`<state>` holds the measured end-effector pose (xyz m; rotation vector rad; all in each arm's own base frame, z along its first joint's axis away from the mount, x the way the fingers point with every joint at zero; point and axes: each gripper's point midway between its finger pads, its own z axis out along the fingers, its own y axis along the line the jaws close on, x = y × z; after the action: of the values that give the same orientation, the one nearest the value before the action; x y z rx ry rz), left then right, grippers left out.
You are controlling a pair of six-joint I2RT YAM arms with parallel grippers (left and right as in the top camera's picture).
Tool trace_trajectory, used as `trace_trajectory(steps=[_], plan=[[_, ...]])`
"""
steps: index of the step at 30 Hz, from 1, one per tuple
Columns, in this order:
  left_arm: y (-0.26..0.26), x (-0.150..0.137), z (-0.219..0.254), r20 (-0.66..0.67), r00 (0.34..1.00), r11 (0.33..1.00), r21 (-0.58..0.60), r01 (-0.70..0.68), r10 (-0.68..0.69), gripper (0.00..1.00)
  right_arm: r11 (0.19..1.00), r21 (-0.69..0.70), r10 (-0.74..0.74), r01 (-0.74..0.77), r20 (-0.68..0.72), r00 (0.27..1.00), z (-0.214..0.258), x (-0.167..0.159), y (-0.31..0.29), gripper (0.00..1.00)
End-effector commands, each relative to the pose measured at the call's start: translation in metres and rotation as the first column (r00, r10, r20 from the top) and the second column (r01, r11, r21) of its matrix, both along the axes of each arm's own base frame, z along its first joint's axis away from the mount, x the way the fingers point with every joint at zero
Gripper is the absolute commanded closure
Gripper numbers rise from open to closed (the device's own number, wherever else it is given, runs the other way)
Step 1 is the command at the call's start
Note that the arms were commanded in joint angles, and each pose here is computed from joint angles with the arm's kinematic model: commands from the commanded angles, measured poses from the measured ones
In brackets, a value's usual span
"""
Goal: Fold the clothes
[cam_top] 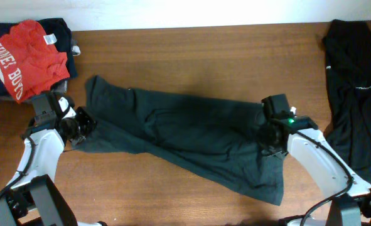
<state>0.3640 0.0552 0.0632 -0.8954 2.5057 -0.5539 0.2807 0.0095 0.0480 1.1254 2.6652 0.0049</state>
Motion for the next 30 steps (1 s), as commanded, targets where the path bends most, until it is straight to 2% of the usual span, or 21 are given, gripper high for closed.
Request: trace_trajectory(steps=[1, 2, 3, 4, 5, 6, 8, 11, 12, 13, 15, 19, 21, 30], plan=[[0.011, 0.007, 0.003, 0.008, 1.000, 0.998, 0.053, -0.030, 0.030, 0.96, 1.000, -0.019, 0.004, -0.002, 0.072, 0.997, 0.013, 0.017, -0.015, 0.78], [0.014, 0.007, 0.002, 0.007, 0.999, 0.997, 0.066, -0.037, 0.036, 0.94, 1.000, -0.016, -0.004, 0.005, 0.079, 0.997, 0.013, 0.019, -0.017, 0.78], [0.016, 0.008, 0.002, 0.007, 0.999, 0.996, 0.076, -0.043, 0.042, 0.87, 1.000, -0.015, -0.009, 0.010, 0.086, 0.996, 0.014, 0.021, -0.018, 0.77], [0.017, 0.009, 0.002, 0.010, 0.999, 0.996, 0.082, -0.045, 0.044, 0.60, 1.000, -0.010, 0.003, -0.002, 0.091, 0.996, 0.015, 0.022, -0.018, 0.67], [0.017, 0.010, 0.002, 0.012, 0.999, 0.996, 0.083, -0.045, 0.044, 0.44, 1.000, -0.006, 0.023, -0.023, 0.090, 0.996, 0.015, 0.023, -0.016, 0.56], [0.017, 0.009, 0.002, 0.012, 0.999, 0.996, 0.083, -0.045, 0.044, 0.33, 0.999, 0.007, 0.051, -0.052, 0.082, 0.995, 0.016, 0.022, -0.012, 0.45], [0.017, 0.009, 0.001, 0.009, 0.999, 0.996, 0.081, -0.044, 0.044, 0.21, 0.996, 0.042, 0.075, -0.077, 0.051, 0.996, 0.017, 0.015, -0.005, 0.40], [0.017, 0.009, 0.001, 0.009, 0.999, 0.996, 0.081, -0.045, 0.044, 0.16, 0.994, 0.075, 0.077, -0.074, -0.043, 0.996, 0.026, -0.007, -0.001, 0.37], [0.017, 0.009, 0.001, 0.009, 0.999, 0.996, 0.081, -0.045, 0.044, 0.13, 0.995, 0.074, 0.075, -0.070, -0.063, 0.995, 0.029, -0.013, -0.002, 0.35], [0.017, 0.009, 0.001, 0.009, 0.999, 0.996, 0.081, -0.045, 0.044, 0.06, 0.996, 0.075, 0.063, -0.056, -0.082, 0.995, 0.033, -0.020, -0.002, 0.33], [0.017, 0.009, 0.001, 0.008, 0.999, 0.996, 0.081, -0.045, 0.044, 0.01, 0.996, 0.087, 0.024, -0.013, -0.122, 0.992, 0.037, -0.035, -0.002, 0.31], [0.017, 0.009, 0.001, 0.009, 0.999, 0.996, 0.081, -0.045, 0.044, 0.01, 0.989, 0.105, -0.069, 0.100, -0.270, 0.960, 0.041, -0.080, 0.002, 0.27], [0.017, 0.009, 0.001, 0.008, 0.999, 0.996, 0.081, -0.045, 0.044, 0.01, 0.984, 0.137, -0.062, 0.111, -0.317, 0.946, 0.040, -0.092, 0.008, 0.26], [0.017, 0.009, 0.001, 0.008, 0.999, 0.996, 0.081, -0.045, 0.044, 0.01, 0.976, 0.178, -0.048, 0.129, -0.402, 0.915, 0.012, -0.120, 0.016, 0.26]])
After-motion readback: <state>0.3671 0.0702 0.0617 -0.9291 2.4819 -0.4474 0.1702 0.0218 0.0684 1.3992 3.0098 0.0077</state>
